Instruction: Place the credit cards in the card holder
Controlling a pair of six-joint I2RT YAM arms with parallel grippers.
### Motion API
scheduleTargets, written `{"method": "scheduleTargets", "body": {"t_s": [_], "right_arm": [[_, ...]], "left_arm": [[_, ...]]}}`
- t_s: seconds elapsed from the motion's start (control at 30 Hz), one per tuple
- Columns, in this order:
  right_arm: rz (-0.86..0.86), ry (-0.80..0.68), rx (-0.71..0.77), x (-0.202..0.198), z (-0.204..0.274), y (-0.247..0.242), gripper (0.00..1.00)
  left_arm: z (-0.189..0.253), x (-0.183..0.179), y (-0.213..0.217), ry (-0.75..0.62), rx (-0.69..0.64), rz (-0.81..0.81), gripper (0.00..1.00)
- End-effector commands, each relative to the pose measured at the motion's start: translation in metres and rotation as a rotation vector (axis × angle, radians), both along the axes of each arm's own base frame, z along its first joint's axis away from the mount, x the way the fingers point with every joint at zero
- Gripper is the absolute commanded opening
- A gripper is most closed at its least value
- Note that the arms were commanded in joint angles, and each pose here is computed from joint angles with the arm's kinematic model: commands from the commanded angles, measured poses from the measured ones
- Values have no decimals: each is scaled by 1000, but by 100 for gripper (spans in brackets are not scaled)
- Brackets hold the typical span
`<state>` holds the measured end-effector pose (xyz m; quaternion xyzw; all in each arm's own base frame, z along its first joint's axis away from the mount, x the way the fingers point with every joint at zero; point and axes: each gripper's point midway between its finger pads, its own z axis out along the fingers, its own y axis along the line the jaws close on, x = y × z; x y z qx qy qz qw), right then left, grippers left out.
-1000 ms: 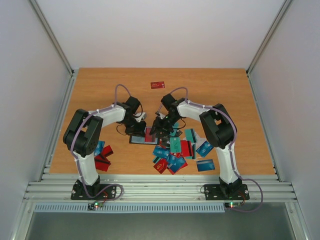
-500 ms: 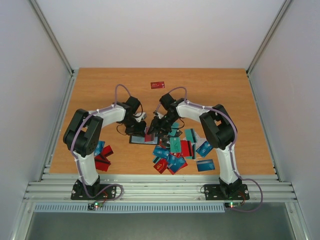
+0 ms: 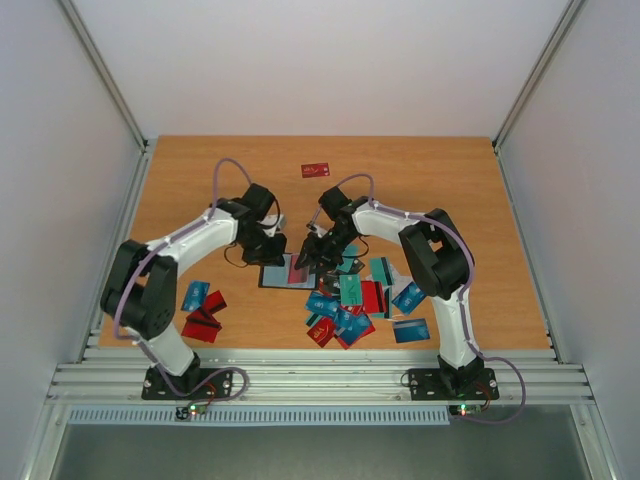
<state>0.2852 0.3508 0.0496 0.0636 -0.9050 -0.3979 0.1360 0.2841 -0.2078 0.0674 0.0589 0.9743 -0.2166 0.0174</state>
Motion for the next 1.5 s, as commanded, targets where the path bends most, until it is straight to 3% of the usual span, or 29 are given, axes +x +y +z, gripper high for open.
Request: {"method": "scheduleTargets", "body": {"t_s": [0.0,0.3,0.5,0.63,0.83,0.97,1.17,1.37,1.47], "right_arm": [[-7,-31,3,5,20,6,37],[-2,-10,-105,10,29,27,36],[139,-55,66,1,89,114,38],[160,-98,124,-3,123,123,39],[180,-284,16,-13,155,79,40],[121,-349,-57,-25,157,35,41],[-60,-252,-189,-60,115,-47,42],[-239,-157,-413,-97,72,-135,44],[-299,-94,-445,-113,55,-163,46]], "left_arm": [[20,-13,20,-26,48,57,2],[50,-39,51,-102,59,153,4],[69,-58,71,-150,81,208,5],[83,-71,80,-195,62,247,7],[91,-86,82,-207,7,289,9],[97,-93,80,-206,40,265,10],[93,-104,49,-159,20,182,12],[82,-106,-3,-137,-17,68,13],[72,-105,-32,-119,-27,18,13]]}}
